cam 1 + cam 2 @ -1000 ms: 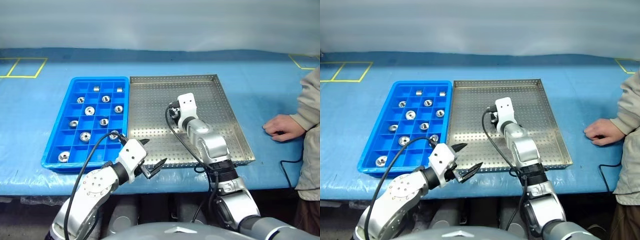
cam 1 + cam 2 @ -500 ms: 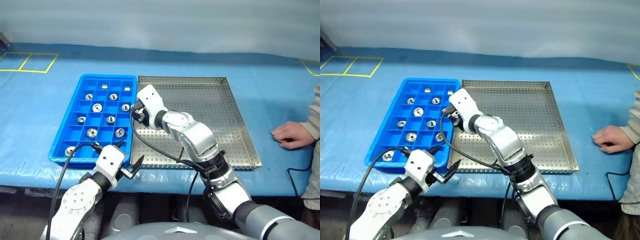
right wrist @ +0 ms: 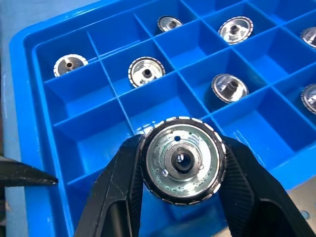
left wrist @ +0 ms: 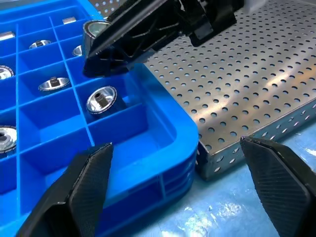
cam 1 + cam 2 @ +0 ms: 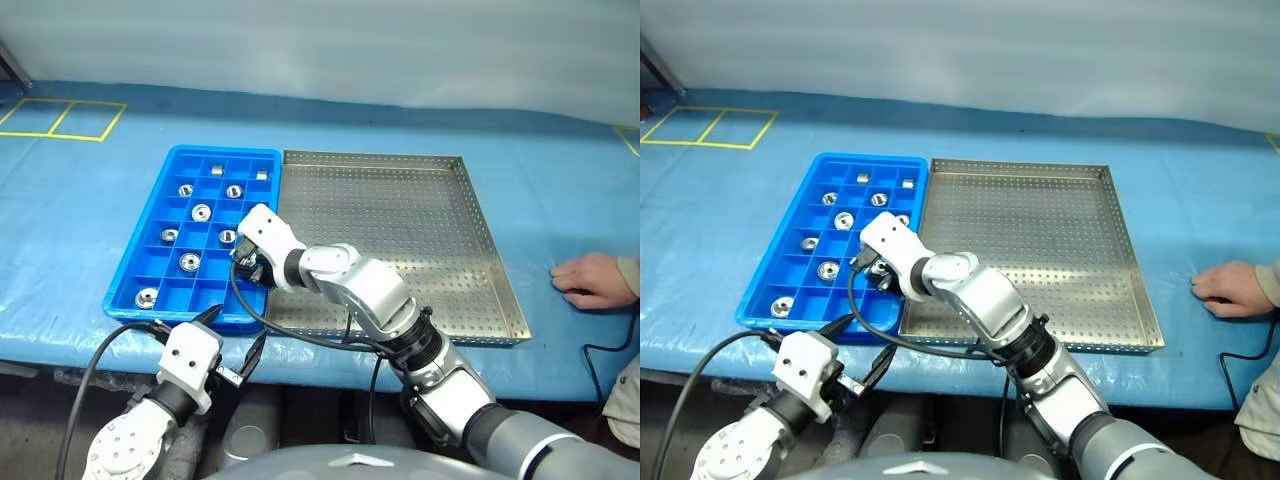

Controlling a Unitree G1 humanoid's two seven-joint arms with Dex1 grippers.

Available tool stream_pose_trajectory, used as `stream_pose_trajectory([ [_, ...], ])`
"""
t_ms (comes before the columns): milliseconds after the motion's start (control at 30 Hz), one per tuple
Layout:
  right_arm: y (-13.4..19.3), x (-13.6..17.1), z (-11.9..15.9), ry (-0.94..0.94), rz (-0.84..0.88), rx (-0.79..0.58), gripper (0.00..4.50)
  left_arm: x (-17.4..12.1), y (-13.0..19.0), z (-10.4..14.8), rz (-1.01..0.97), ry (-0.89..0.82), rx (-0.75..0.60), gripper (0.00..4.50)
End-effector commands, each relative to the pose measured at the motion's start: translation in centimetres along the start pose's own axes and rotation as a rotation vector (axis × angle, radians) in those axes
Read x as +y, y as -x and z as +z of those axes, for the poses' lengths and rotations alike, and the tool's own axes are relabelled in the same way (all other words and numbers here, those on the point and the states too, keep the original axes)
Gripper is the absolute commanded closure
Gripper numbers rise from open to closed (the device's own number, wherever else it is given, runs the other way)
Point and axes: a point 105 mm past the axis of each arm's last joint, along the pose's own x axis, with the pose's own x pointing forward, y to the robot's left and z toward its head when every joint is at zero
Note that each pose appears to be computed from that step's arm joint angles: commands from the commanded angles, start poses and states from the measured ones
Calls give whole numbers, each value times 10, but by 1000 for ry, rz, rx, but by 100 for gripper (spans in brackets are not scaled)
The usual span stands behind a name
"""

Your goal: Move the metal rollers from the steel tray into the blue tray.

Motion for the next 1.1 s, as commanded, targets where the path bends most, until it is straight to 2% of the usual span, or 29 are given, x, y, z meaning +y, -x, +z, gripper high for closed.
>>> stream_pose_trajectory([
  [33, -3, 11, 10, 12, 42, -45, 279, 3, 5, 15, 44, -32, -47, 0],
  [667, -18, 31, -7, -13, 131, -10, 279, 0, 15, 13, 95, -23, -27, 0],
  [833, -24, 26, -16, -30, 108, 8, 279, -2, 16, 14, 95, -22, -30, 0],
  [900, -24, 18, -20, -45, 70, 17, 204, -3, 15, 15, 91, -21, -31, 0],
  [1100, -12, -4, -21, -66, -30, 12, 30, -4, 8, 17, 55, -32, -47, 0],
])
